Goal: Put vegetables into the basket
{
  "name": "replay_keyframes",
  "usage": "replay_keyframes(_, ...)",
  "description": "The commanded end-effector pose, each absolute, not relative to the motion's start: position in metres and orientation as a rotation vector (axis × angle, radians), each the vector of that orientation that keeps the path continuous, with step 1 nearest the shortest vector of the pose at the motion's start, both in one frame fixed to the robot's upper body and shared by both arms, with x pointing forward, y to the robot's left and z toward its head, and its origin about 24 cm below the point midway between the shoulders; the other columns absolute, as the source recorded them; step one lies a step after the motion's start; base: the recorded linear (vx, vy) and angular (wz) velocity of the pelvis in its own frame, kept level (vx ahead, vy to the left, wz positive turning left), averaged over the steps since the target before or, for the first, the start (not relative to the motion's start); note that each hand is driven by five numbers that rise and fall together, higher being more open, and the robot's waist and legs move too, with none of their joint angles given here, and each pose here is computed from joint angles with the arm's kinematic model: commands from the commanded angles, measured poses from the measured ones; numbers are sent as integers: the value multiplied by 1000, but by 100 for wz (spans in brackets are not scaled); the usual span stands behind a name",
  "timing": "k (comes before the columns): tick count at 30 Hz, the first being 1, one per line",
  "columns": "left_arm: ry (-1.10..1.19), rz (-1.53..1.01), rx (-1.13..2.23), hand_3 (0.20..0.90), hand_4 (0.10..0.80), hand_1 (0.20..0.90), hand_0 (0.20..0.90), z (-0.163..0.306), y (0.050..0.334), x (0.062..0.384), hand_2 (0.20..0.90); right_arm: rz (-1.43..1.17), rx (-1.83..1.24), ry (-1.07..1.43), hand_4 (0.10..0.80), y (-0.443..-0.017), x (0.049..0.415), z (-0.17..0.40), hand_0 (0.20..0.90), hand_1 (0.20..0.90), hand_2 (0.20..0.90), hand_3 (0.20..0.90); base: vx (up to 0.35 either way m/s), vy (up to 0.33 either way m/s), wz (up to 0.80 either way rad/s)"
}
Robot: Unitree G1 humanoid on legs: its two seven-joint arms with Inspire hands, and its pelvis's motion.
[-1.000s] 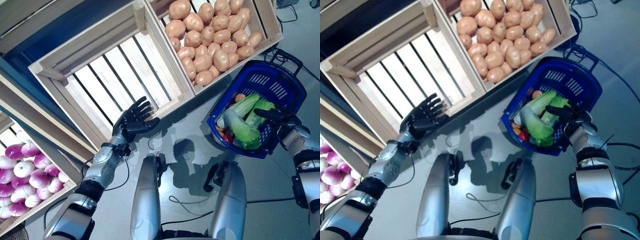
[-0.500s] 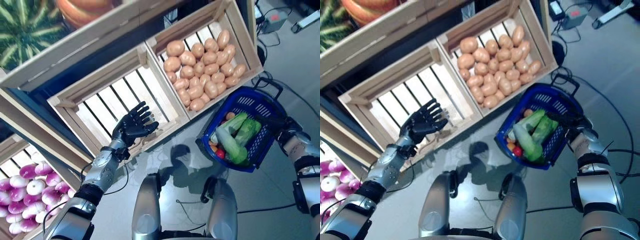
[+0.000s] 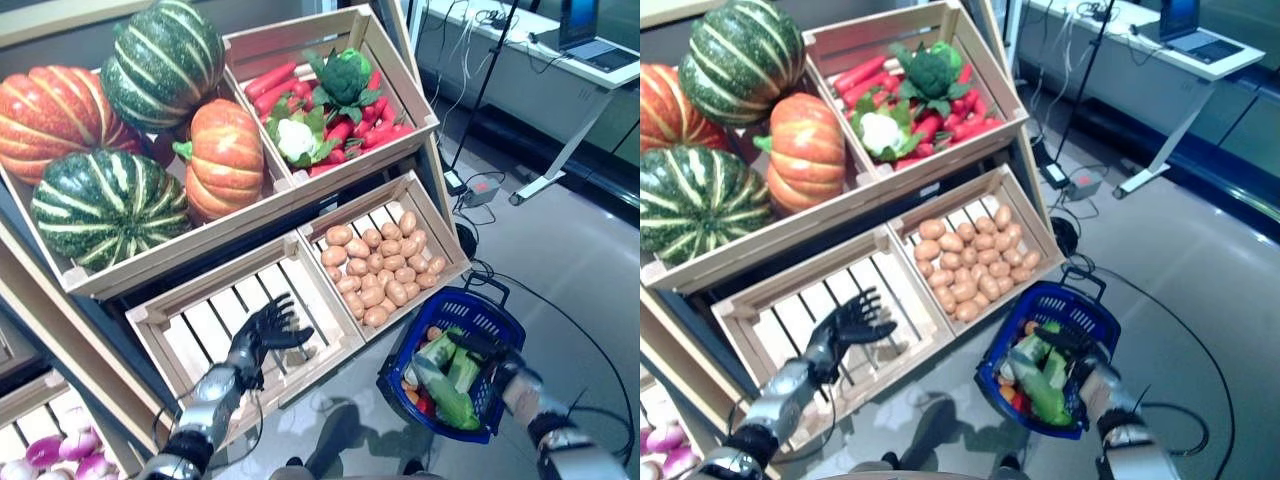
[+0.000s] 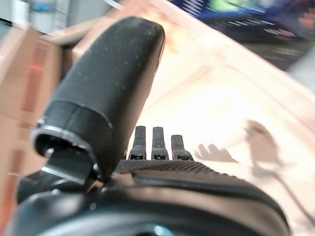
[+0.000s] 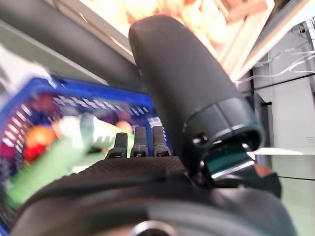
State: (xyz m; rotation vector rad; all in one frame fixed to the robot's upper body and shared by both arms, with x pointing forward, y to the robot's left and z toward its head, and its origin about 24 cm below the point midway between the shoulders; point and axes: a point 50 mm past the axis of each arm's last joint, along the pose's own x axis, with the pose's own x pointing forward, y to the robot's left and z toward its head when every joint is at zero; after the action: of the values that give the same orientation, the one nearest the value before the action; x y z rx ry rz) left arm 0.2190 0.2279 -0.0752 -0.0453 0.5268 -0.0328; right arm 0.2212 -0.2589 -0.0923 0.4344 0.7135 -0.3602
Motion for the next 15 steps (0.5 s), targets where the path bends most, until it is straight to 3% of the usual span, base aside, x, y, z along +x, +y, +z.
replay_keyframes(1, 431, 6, 35, 900, 800, 900, 900, -68, 232, 231, 900, -311, 559, 440, 800, -251, 242, -70, 900, 900, 900, 900, 50, 16, 1)
replay_keyframes(9, 678, 53, 92, 900, 800, 900, 900, -121, 224, 164, 900, -364, 746, 485, 800, -195, 182, -111, 900, 900, 900, 900, 33, 5, -8)
replay_keyframes(15, 698, 125, 143, 900, 800, 900, 900, -133, 218, 139, 900, -342, 849, 554, 800, -171, 151, -130, 900, 900, 900, 900, 7, 10, -4)
